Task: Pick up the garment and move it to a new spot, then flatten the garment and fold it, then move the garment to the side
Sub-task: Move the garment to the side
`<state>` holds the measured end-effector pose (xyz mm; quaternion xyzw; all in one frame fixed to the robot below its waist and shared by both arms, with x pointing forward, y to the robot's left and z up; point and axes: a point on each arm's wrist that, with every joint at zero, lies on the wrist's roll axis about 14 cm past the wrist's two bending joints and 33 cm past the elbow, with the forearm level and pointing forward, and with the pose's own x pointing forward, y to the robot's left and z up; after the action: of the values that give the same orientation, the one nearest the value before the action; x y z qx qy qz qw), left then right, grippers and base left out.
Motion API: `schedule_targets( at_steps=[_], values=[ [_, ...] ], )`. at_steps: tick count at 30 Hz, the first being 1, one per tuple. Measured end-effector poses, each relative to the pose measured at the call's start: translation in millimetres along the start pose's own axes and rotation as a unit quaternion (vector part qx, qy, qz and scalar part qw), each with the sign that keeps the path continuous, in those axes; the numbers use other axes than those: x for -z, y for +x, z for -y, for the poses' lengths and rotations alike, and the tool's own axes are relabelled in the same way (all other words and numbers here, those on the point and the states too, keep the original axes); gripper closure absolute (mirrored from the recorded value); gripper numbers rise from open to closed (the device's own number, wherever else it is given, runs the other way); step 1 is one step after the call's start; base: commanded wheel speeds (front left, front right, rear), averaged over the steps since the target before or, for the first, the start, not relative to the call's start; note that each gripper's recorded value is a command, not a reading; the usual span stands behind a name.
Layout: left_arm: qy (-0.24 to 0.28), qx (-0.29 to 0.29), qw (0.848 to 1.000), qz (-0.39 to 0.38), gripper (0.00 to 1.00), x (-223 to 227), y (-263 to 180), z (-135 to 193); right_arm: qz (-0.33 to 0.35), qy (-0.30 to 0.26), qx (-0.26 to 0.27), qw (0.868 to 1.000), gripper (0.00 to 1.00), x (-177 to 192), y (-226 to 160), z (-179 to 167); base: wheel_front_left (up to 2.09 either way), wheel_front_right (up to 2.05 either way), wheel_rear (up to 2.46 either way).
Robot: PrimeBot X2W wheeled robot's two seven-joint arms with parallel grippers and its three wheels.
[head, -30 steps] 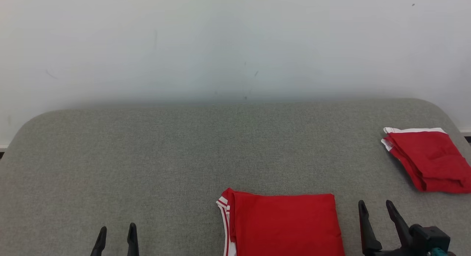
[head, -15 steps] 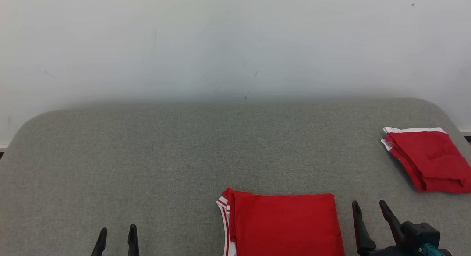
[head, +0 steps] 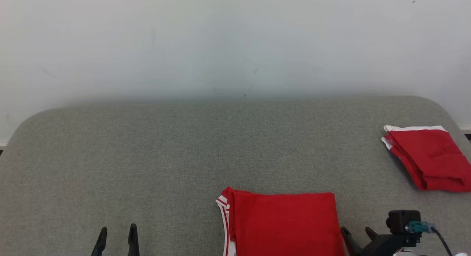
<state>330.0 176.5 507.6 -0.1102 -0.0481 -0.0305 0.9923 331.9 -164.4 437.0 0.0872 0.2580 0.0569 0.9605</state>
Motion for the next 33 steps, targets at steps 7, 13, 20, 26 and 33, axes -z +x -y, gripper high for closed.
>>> schedule_targets(
  at_steps=[7, 13, 20, 26, 33],
  values=[
    [0.0, -0.002, 1.0, 0.001, 0.0, -0.6, -0.9, -0.8, -0.093, 0.006, 0.024, 0.995, 0.0, 13.9, -8.0, 17.2, 0.0, 0.0, 0.0],
    [-0.002, -0.003, 1.0, -0.003, 0.0, 2.1, -2.3, 0.1, -0.12, 0.03, 0.018, 0.992, 0.0, 17.9, 4.4, 18.0, 0.0, 0.0, 0.0],
    [-0.001, -0.011, 1.0, -0.009, 0.0, 5.5, -5.6, -3.5, -0.154, 0.009, 0.002, 0.988, 0.0, 27.8, 23.6, 3.7, 0.0, 0.0, 0.0],
    [0.001, -0.019, 1.0, -0.013, 0.0, 7.6, -7.9, -7.8, -0.192, -0.003, 0.002, 0.981, 0.0, 43.5, 31.8, 2.0, 0.0, 0.0, 0.0],
    [0.0, -0.023, 1.0, -0.02, 0.0, 11.3, -8.4, -9.9, -0.214, -0.014, -0.007, 0.977, 0.0, 51.5, 41.5, -4.9, 0.0, 0.0, 0.0]
  ],
)
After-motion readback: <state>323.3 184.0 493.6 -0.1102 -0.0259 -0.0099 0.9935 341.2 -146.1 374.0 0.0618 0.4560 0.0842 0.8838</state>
